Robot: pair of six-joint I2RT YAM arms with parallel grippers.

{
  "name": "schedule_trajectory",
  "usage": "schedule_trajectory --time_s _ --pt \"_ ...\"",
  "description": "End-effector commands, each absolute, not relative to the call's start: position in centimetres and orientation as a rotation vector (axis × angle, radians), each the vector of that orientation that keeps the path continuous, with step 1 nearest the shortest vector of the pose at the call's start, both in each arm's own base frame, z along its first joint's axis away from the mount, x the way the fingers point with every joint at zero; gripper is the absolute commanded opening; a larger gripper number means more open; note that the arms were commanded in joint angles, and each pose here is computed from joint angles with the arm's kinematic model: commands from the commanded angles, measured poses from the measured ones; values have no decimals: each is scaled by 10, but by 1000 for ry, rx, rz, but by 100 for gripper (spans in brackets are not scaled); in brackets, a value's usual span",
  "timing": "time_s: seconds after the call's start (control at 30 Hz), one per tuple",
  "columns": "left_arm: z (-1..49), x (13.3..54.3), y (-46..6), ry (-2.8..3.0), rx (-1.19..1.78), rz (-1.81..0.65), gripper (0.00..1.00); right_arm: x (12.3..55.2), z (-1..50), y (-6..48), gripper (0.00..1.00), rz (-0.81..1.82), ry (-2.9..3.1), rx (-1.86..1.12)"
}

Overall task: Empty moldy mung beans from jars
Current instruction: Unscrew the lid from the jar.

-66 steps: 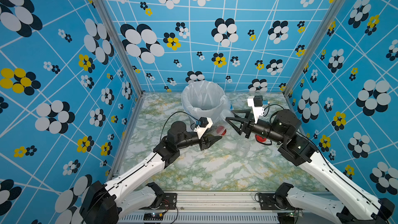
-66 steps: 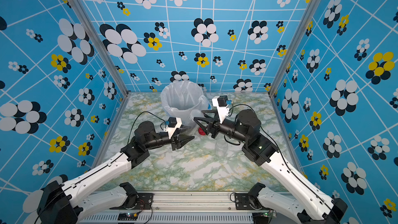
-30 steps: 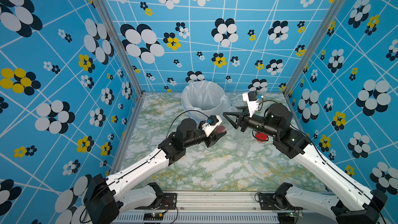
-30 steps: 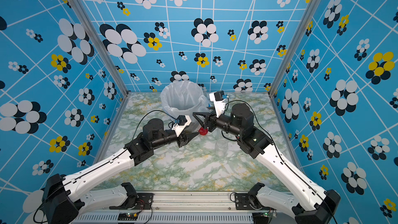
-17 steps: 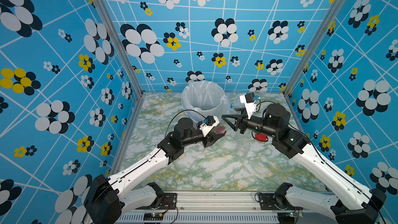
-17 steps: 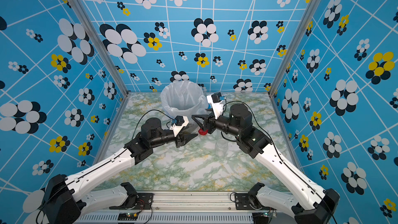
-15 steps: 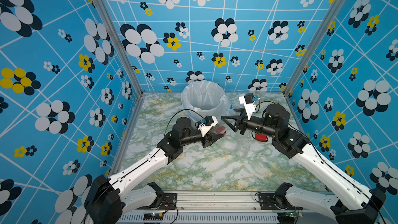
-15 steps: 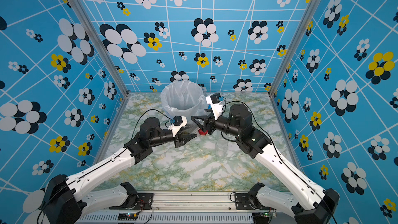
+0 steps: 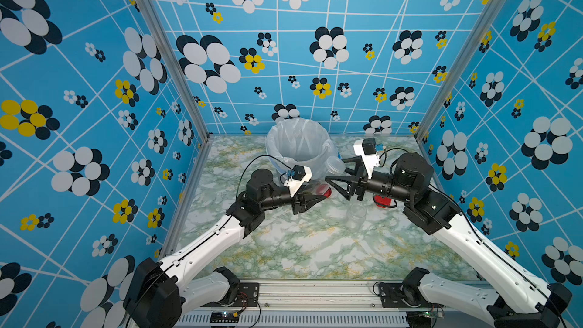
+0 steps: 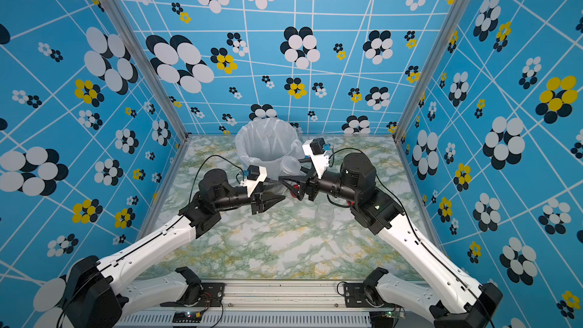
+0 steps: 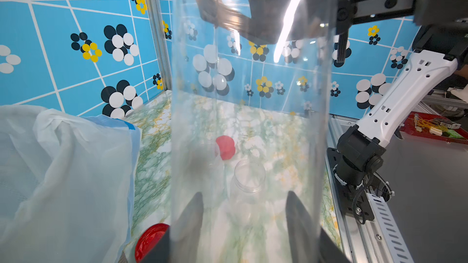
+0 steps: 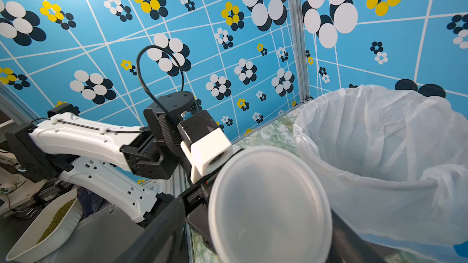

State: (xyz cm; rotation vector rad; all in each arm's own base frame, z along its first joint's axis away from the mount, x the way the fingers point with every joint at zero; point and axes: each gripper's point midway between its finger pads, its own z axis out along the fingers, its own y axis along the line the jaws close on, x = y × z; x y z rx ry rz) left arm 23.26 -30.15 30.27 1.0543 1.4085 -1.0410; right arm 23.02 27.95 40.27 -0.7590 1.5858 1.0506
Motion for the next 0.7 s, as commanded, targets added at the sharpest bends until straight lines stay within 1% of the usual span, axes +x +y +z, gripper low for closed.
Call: schedule_trajectory --time_s 0.0,0.1,0.3,0.37,0.47,0.5,0.53,0.67 --pt "301 246 -300 1481 986 -991 44 220 430 277 78 1102 1505 -747" --pt "299 243 -304 1488 1009 -968 44 223 432 276 77 1098 1503 -722" --pt "298 231 -313 1455 1056 -960 44 244 428 264 77 1008 1546 -589" --pt "298 231 -314 1457 1050 -955 44 244 429 264 68 1014 1544 -579" --pt "296 235 -313 1463 1035 -944 44 244 427 266 61 1041 1550 -571" --pt "297 235 -313 1463 1033 -941 44 243 427 267 55 1051 1546 -575" --pt "297 236 -312 1465 1028 -932 44 242 427 268 53 1057 1545 -579" --pt "300 240 -311 1459 1009 -912 44 238 427 270 49 1068 1536 -605"
